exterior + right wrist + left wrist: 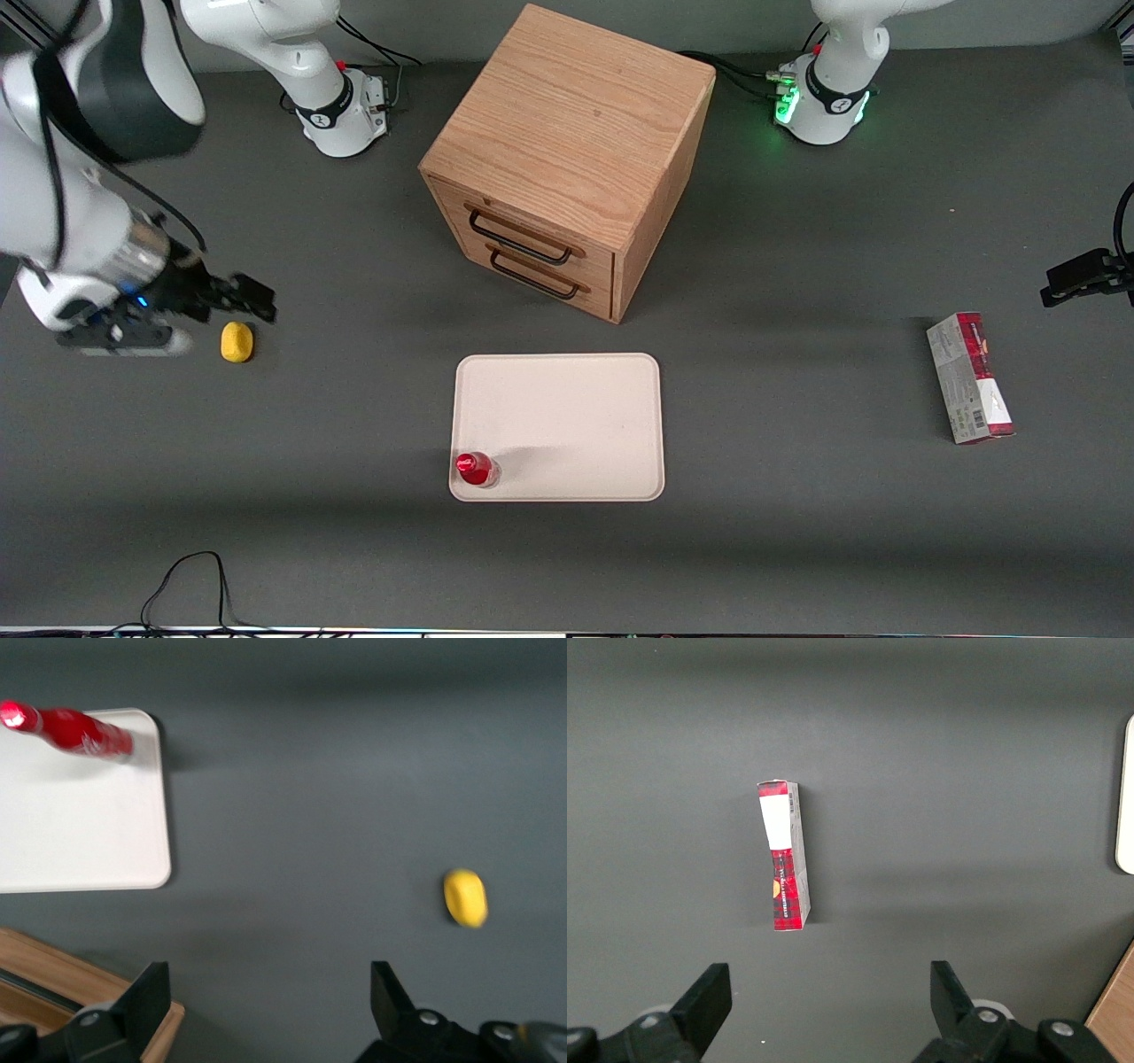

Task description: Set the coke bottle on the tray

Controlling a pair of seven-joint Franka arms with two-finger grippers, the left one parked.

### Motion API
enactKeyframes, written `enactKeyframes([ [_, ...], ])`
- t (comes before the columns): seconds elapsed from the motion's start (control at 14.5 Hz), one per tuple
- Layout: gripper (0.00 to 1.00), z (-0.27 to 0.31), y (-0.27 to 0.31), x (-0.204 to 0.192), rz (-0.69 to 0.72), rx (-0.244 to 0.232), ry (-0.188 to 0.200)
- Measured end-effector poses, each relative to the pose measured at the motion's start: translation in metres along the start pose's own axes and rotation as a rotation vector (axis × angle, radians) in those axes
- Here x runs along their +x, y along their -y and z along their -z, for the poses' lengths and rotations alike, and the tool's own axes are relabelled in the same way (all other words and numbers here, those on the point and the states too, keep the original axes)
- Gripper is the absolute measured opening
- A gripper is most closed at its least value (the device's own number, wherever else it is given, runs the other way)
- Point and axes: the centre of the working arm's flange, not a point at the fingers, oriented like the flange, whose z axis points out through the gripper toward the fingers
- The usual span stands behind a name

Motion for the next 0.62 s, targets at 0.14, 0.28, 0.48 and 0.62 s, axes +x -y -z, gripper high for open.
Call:
enactKeyframes([
  [0.14, 1.0, 0.016, -0.035, -0.044, -0.003, 0.02, -0.017],
  [0.28, 1.0, 0.021, -0.058, -0.058, 0.027, 0.033, -0.023],
  [0.48, 1.0, 0.025, -0.069, -0.059, 0.037, 0.037, -0.032],
  [0.62, 1.0, 0.027, -0.068, -0.058, 0.04, 0.037, -0.037],
])
